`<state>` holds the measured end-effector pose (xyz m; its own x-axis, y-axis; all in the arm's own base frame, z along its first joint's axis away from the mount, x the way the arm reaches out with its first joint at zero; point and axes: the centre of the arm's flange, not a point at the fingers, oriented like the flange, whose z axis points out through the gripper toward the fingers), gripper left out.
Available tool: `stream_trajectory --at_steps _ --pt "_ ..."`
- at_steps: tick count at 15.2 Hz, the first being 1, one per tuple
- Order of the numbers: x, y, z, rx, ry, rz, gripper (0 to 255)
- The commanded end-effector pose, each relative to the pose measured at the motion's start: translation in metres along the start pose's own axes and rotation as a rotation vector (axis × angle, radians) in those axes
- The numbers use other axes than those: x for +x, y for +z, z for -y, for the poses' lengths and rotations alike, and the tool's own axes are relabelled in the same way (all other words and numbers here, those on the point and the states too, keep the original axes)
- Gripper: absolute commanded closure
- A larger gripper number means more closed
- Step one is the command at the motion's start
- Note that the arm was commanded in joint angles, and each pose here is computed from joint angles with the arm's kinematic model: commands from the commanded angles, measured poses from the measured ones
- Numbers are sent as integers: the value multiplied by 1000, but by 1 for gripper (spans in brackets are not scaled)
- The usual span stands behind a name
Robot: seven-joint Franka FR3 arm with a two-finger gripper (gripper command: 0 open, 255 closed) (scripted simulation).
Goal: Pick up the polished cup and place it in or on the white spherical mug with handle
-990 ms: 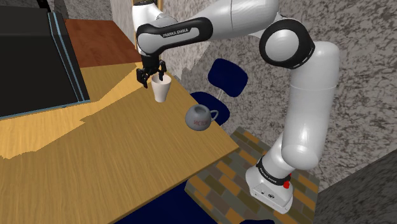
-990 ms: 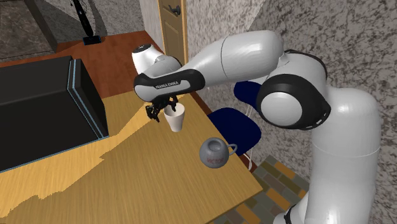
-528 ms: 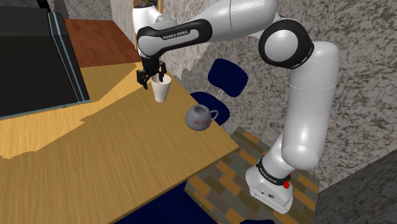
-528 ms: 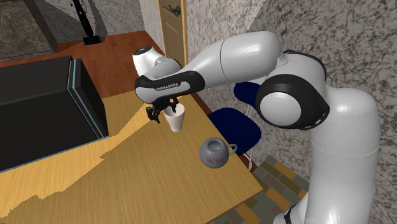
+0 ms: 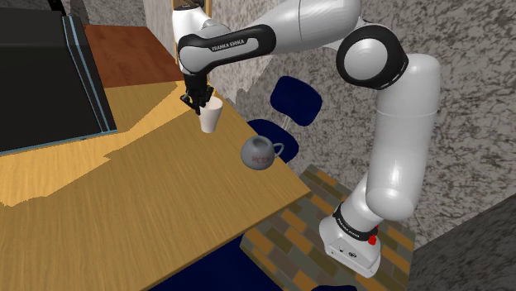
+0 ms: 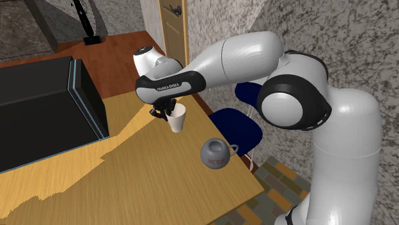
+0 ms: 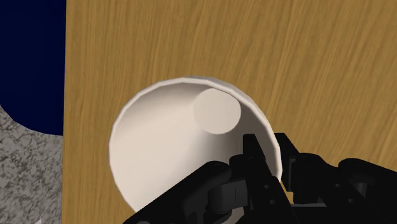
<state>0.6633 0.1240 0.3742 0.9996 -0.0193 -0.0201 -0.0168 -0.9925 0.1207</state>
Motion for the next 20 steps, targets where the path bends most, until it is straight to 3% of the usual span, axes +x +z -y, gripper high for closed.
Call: stream_trajectory --at_steps 1,3,20 --pt "0 1 0 0 0 1 255" --pt "0 1 0 0 0 1 255" --pt "-2 -88 -11 0 0 1 255"
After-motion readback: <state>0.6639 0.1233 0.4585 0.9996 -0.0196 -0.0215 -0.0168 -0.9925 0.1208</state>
